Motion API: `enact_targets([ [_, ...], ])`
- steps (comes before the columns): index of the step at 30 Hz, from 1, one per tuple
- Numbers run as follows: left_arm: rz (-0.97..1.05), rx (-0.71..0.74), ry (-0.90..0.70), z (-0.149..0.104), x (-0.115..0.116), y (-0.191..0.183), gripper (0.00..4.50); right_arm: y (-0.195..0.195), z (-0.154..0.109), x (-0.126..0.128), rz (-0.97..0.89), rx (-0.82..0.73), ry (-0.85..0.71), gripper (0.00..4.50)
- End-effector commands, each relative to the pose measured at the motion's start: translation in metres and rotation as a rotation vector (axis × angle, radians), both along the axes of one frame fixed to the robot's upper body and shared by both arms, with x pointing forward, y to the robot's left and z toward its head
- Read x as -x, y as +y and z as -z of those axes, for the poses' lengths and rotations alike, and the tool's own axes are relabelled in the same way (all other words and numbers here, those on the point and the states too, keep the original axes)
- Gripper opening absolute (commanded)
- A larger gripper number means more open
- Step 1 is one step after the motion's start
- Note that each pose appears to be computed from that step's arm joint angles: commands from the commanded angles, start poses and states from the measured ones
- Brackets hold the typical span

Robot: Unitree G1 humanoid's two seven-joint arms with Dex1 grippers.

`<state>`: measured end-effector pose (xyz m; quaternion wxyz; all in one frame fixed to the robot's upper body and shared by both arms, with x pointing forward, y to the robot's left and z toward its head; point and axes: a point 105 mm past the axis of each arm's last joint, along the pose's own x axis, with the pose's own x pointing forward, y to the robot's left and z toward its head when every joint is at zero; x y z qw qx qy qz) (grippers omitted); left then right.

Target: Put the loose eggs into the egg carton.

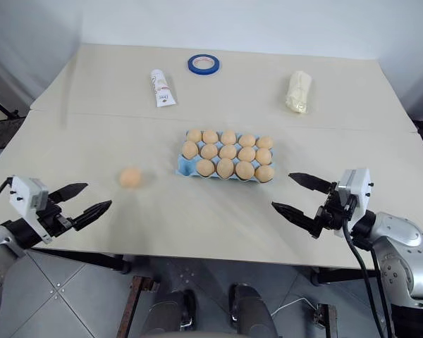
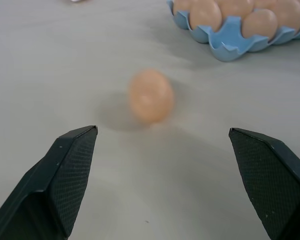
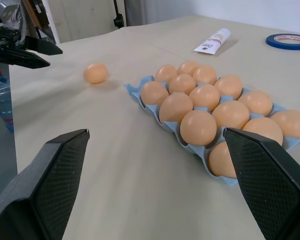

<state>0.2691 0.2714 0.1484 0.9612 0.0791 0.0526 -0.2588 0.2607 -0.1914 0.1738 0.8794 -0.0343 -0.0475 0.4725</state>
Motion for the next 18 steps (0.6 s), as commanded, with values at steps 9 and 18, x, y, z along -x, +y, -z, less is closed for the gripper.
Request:
enact_targets([
  [9,0.054,0.004,-0.074,0.000,-0.050,-0.029,4.48,0.003,-0.010,-0.005,-0.008,0.014,-0.045,4.50],
  [18,0.121,0.012,-0.024,0.021,-0.079,-0.046,4.48,0.000,-0.009,-0.004,0.014,0.030,-0.039,4.50],
])
